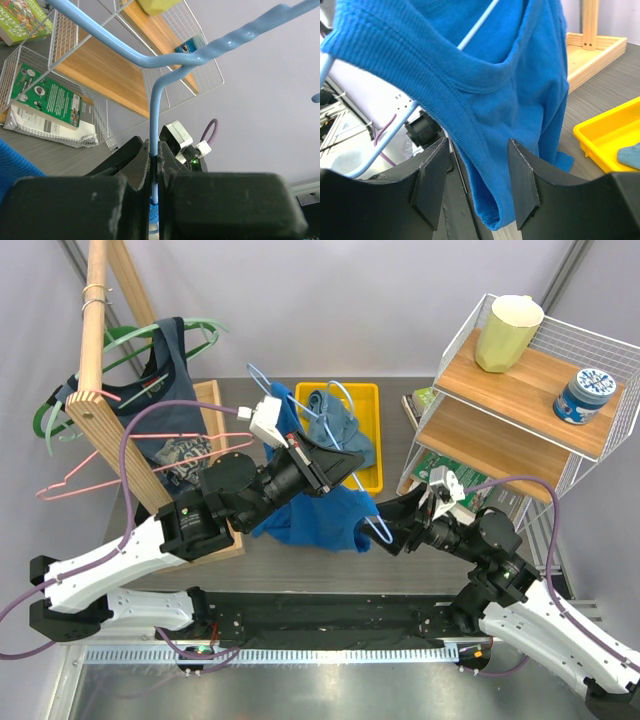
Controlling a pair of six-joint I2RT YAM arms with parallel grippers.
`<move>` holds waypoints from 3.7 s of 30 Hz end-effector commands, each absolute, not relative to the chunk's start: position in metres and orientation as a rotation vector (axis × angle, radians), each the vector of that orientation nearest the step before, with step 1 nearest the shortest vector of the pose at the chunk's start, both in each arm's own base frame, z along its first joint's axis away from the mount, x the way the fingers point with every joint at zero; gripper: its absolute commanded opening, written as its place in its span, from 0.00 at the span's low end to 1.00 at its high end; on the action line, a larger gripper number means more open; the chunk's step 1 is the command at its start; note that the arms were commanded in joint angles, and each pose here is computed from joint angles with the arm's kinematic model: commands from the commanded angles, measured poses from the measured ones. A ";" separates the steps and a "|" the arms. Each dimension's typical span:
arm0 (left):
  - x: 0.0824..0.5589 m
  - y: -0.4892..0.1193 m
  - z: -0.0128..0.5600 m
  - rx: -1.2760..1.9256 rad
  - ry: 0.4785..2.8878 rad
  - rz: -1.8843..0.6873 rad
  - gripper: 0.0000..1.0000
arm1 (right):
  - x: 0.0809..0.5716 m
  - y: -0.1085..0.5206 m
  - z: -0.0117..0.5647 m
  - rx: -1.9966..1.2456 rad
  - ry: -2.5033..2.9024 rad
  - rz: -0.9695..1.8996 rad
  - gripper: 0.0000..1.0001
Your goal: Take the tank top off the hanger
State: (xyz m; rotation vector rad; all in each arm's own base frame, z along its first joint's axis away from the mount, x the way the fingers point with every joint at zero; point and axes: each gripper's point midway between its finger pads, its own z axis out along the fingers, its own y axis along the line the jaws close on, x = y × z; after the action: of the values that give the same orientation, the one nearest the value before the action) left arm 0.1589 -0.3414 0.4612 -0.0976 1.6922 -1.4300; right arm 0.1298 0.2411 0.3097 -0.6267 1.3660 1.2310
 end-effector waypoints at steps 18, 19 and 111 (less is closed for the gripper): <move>0.192 -0.324 0.470 -0.115 1.599 -1.177 0.00 | 0.125 0.238 0.324 -0.606 1.339 1.258 0.01; 0.198 -0.320 0.470 -0.135 1.591 -1.139 0.00 | 0.123 0.234 0.325 -0.598 1.335 1.257 0.01; 0.020 -0.310 0.441 0.452 1.739 -2.019 0.00 | 0.296 0.300 0.361 -0.398 1.523 0.817 0.01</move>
State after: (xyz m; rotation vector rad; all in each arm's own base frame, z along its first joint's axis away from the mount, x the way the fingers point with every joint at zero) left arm 0.0330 -0.3316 0.4158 0.4203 1.8768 -1.9303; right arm 0.2621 0.3111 0.3230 -0.4893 1.6229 0.9817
